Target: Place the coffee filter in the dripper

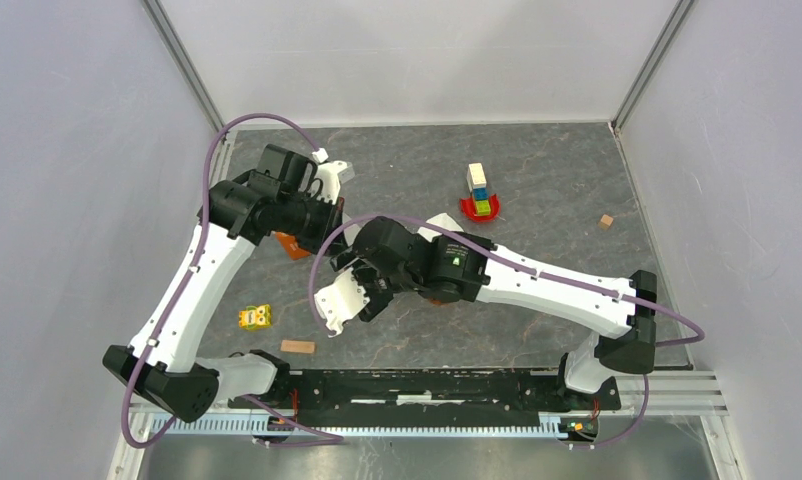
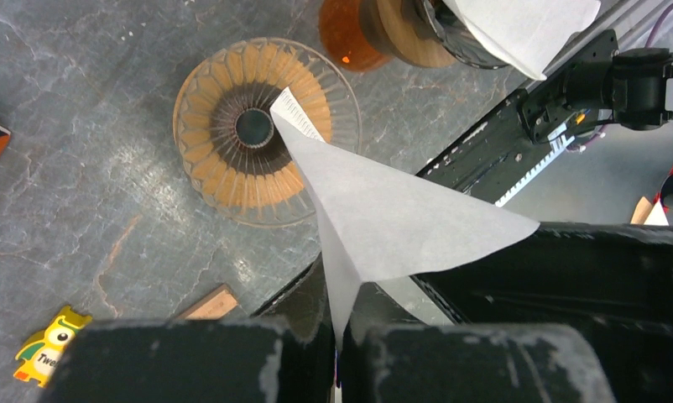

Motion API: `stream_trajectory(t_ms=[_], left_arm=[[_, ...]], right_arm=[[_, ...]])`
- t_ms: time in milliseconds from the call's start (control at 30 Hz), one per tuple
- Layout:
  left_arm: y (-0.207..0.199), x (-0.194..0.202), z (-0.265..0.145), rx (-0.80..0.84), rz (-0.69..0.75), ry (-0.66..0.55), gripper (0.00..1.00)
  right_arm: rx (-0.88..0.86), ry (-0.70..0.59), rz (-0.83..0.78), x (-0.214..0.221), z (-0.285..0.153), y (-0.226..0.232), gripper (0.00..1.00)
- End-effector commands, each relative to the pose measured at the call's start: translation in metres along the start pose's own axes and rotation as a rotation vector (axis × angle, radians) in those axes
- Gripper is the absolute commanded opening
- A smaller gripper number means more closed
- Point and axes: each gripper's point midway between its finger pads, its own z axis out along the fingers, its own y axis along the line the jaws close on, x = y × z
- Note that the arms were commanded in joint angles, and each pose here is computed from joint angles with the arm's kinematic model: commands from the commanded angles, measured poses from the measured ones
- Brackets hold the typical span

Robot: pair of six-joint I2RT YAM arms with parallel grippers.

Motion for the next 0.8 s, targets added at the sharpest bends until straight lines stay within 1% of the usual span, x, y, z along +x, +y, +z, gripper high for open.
stream_trajectory(t_ms=[0, 133, 300, 600, 767], left_arm=[[-0.001, 0.006, -0.001, 0.023, 0.053, 0.028, 0.02], [0.000, 0.008, 0.001, 0.025, 0.046, 0.041, 0.02], [0.003, 0.010, 0.004, 0.042, 0.006, 0.074, 0.02], [0.004, 0.017, 0.012, 0.109, -0.078, 0.122, 0.02], [0.006, 0.019, 0.016, 0.128, -0.113, 0.138, 0.02]], right_arm=[[0.001, -0.077, 0.008, -0.009, -0.011, -0.010, 0.71], [-0.010, -0.071, 0.035, 0.005, -0.006, -0.011, 0.70], [-0.027, -0.101, 0.078, 0.017, -0.003, -0.015, 0.68], [-0.059, -0.144, 0.121, 0.025, 0.005, -0.009, 0.61], [-0.079, -0.182, 0.148, 0.024, 0.008, -0.008, 0.60]])
